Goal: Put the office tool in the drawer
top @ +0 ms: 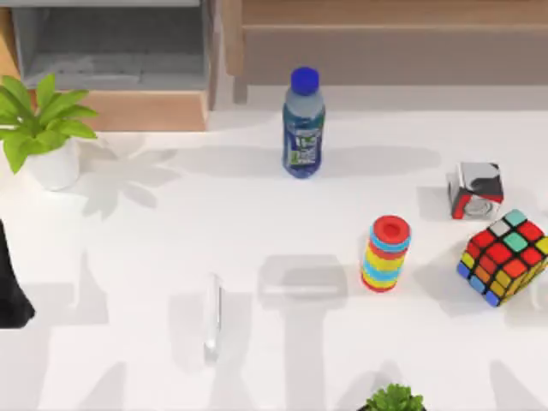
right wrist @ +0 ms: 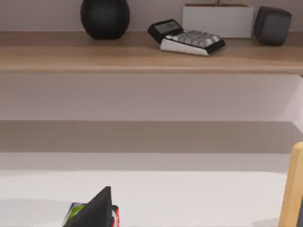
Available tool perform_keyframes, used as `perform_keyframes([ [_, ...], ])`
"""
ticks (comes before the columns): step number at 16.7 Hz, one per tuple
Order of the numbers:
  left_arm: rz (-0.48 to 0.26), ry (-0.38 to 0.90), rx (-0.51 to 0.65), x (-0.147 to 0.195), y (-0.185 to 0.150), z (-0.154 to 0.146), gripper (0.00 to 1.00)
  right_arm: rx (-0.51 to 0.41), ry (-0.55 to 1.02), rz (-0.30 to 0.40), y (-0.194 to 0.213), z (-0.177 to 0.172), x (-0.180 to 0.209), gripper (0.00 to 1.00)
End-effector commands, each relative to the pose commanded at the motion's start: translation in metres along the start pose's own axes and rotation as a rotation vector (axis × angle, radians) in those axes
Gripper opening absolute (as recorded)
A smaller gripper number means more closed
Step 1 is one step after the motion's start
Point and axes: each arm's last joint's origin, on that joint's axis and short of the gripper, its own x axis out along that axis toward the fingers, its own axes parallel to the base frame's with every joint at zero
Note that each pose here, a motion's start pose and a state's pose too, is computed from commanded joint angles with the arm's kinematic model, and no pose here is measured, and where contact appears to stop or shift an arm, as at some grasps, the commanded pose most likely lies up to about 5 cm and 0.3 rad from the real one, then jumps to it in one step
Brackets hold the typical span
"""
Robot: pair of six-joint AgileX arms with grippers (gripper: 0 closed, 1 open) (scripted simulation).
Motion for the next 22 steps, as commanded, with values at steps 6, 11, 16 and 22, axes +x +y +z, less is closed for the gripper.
perform_keyframes([
  [6,-0.017,-0.012,0.065,0.003,0.0,0.013,1.0,0.0,0.0,0.0,0.0,0.0,0.0,1.0],
  [11,-0.033,-0.031,0.273,0.023,0.005,0.051,1.0,0.0,0.0,0.0,0.0,0.0,0.0,1.0],
  [16,-0.031,-0.034,0.569,0.079,0.023,0.089,1.0,0.0,0.0,0.0,0.0,0.0,0.0,1.0],
  [22,-0.024,-0.027,0.969,0.184,0.07,0.085,1.0,0.0,0.0,0.0,0.0,0.0,0.0,1.0],
])
